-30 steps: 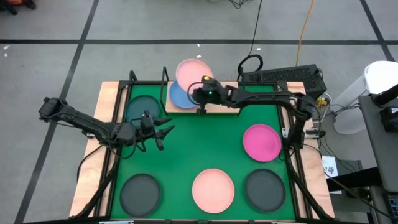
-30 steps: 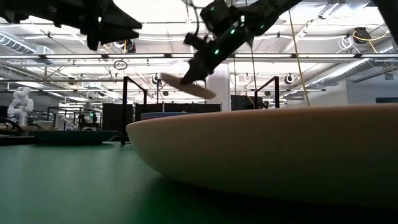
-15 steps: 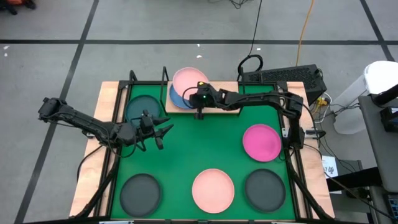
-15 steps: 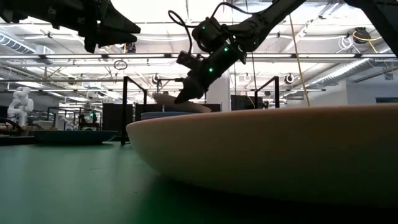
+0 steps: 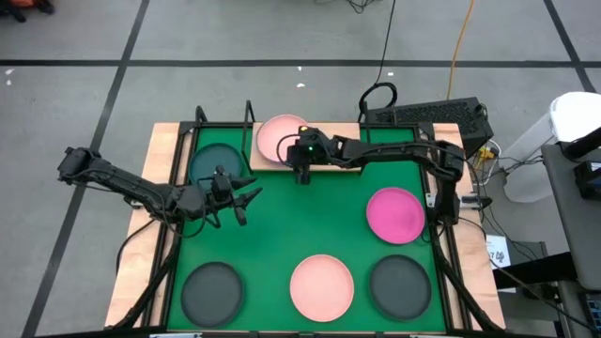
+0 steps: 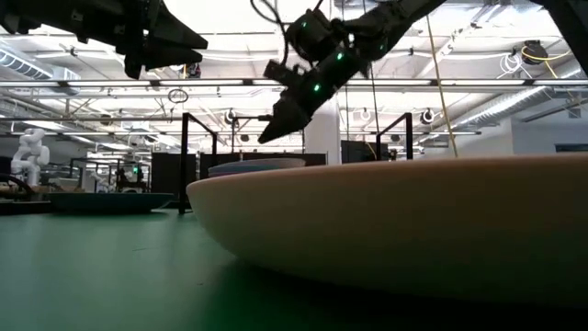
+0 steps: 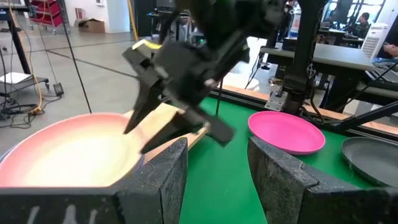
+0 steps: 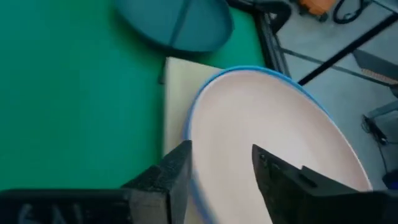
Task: Place and stack plates onto a shelf
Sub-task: Stack the light orange plate on top of the light orange plate on the shelf
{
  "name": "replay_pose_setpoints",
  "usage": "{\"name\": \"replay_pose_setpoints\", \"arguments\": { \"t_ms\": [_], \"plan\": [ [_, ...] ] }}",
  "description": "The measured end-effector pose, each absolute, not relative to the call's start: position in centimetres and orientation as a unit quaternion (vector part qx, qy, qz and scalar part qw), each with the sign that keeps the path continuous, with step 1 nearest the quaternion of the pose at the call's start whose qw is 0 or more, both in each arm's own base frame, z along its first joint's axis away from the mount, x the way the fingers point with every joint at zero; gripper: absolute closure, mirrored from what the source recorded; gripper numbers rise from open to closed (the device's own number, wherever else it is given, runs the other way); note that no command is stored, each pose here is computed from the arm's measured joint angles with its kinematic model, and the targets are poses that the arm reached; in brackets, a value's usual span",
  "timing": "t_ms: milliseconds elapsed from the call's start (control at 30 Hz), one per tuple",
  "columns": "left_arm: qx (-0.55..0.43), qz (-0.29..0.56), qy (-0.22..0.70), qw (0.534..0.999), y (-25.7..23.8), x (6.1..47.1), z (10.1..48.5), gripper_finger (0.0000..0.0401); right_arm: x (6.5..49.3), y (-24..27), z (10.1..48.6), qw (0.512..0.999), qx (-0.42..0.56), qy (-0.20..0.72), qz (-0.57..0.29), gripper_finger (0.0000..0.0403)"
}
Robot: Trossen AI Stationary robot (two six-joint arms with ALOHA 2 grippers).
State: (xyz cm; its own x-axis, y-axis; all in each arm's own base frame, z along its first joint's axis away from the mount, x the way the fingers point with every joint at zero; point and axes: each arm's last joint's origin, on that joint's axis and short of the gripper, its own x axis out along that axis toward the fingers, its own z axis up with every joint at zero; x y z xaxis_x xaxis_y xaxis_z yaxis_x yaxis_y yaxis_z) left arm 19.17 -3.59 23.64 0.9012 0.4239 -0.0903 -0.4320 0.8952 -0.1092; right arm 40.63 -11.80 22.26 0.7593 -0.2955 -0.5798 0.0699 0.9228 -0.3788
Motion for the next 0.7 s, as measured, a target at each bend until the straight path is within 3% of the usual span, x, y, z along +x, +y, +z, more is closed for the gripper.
{"name": "replay_pose_setpoints", "arguments": {
  "t_ms": [333,500,700],
  "plan": [
    [-0.083,0.162,0.049,0.982,-4.0,19.7,23.1,0.0229,35.6,-6.1,28.7,0.926,-0.171,0.326,-0.080,0.0244],
    [-0.144,0.135,0.090,0.976,-4.6,20.8,21.2,0.0229,30.3,-2.7,30.1,0.960,-0.128,0.238,-0.073,0.0243],
    [-0.199,0.113,0.145,0.963,-5.4,22.9,19.4,0.0229,24.2,-0.3,28.4,0.986,-0.092,0.125,-0.054,0.0243]
  ]
}}
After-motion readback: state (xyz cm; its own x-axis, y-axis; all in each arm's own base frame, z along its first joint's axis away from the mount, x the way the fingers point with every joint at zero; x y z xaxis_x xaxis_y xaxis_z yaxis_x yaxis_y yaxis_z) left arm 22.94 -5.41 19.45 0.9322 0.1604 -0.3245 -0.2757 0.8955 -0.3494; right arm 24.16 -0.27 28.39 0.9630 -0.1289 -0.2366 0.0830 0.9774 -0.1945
